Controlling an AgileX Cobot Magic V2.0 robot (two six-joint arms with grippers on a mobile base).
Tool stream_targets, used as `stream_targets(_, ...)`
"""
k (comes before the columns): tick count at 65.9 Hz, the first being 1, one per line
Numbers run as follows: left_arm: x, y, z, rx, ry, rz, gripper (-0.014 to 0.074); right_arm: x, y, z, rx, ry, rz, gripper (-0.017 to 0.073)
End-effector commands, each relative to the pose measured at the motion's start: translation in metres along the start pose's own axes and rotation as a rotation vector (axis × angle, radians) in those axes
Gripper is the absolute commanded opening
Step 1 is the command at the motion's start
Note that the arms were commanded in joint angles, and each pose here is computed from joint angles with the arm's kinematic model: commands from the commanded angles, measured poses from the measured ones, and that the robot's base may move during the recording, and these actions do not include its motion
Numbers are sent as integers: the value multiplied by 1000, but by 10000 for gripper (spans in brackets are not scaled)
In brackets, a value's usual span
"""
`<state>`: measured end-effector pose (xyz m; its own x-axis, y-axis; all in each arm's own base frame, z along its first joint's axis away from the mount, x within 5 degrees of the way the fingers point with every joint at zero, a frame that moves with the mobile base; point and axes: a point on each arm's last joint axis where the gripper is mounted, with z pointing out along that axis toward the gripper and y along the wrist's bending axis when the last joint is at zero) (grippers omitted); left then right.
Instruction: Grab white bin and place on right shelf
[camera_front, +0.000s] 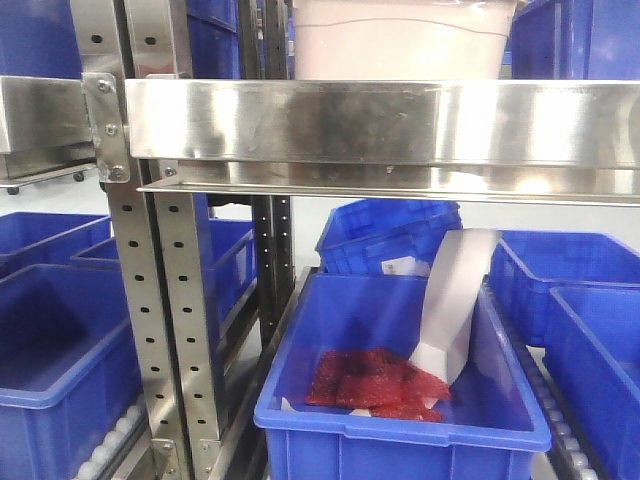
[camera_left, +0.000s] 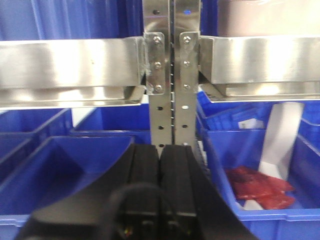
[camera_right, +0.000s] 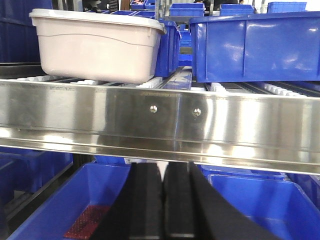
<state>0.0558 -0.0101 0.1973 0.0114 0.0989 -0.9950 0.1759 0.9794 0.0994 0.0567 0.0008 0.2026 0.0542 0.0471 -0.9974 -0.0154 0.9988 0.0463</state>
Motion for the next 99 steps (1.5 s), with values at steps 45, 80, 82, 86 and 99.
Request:
stream_targets(45,-16,5,-2,-69,-180,-38,-117,-9,0,-2,0,-107,-6,55)
stream_targets(80,-16,5,-2,-69,-180,-38,-117,-9,0,-2,0,-107,-6,55)
stream_targets(82,-16,5,-2,-69,-180,-38,-117,-9,0,-2,0,-107,-6,55)
stream_targets(86,-16,5,-2,-69,-180,-38,-117,-9,0,-2,0,-107,-6,55)
stream_targets(99,-16,5,-2,-69,-180,-38,-117,-9,0,-2,0,-107,-6,55)
